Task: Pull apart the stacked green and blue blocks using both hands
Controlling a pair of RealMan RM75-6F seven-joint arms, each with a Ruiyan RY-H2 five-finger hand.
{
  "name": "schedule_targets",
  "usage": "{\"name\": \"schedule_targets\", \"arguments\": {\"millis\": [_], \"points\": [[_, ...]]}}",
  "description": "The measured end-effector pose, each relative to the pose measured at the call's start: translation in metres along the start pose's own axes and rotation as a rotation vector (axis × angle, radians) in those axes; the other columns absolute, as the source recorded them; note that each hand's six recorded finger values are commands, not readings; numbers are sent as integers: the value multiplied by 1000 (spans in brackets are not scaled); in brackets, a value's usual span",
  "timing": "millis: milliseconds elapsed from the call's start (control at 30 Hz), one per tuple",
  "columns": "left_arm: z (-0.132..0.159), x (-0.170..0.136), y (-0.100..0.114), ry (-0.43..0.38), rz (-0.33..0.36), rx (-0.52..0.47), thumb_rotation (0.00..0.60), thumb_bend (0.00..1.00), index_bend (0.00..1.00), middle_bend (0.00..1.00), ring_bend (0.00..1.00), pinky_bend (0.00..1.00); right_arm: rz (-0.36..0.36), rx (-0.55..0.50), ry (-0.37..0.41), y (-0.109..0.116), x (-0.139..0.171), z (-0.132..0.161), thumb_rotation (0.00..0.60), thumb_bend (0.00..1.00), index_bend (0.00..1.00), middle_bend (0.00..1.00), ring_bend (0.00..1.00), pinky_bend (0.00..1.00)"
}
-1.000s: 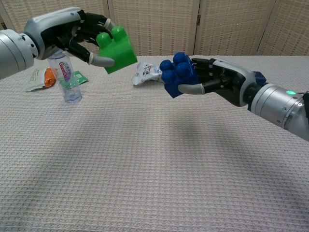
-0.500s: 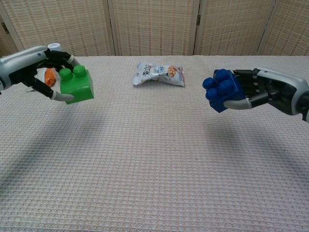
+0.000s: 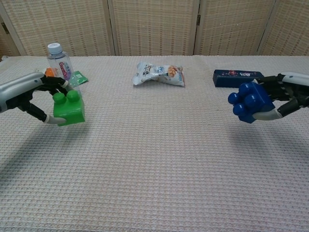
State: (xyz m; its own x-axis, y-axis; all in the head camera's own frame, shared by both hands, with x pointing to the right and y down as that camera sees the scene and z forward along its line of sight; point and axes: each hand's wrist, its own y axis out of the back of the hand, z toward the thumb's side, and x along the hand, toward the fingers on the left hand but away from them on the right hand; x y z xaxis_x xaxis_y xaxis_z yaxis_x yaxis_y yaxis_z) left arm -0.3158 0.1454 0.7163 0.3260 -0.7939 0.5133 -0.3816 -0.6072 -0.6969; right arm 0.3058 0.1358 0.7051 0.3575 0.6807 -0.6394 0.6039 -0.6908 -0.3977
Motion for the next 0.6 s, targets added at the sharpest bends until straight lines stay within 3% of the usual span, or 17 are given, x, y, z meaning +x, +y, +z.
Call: {"name": "schedule_targets", "arguments": {"millis": [300, 367, 433, 467, 533, 600], "points": [[3, 1, -8, -10, -14, -28, 600, 443, 703, 862, 564, 214, 13, 47, -69, -4, -4, -15, 600, 313, 705, 317, 340, 271], [2, 1, -9, -9, -18, -39, 600, 442, 681, 859, 557, 211, 13, 57, -68, -5, -6, -14, 600, 313, 705, 316, 340, 271], [1, 1, -12, -7, -29, -50, 600, 438, 598, 798, 514, 178, 11, 63, -62, -6, -8, -13, 600, 313, 676, 291, 329, 270], [1, 1, -13, -6, -38, -51, 600, 426, 520, 718, 465, 141, 12, 67, -57, -7, -8, -12, 600, 313, 628, 270, 319, 269], [-1, 0, -15, -5, -61, -44, 600, 352, 312, 477, 313, 61, 17, 74, -49, -8, -7, -10, 600, 313, 390, 190, 271, 247], [-2, 0, -15, -4, -82, -39, 600, 292, 202, 343, 211, 22, 27, 86, -48, -8, -7, -10, 600, 314, 160, 107, 213, 214]]}}
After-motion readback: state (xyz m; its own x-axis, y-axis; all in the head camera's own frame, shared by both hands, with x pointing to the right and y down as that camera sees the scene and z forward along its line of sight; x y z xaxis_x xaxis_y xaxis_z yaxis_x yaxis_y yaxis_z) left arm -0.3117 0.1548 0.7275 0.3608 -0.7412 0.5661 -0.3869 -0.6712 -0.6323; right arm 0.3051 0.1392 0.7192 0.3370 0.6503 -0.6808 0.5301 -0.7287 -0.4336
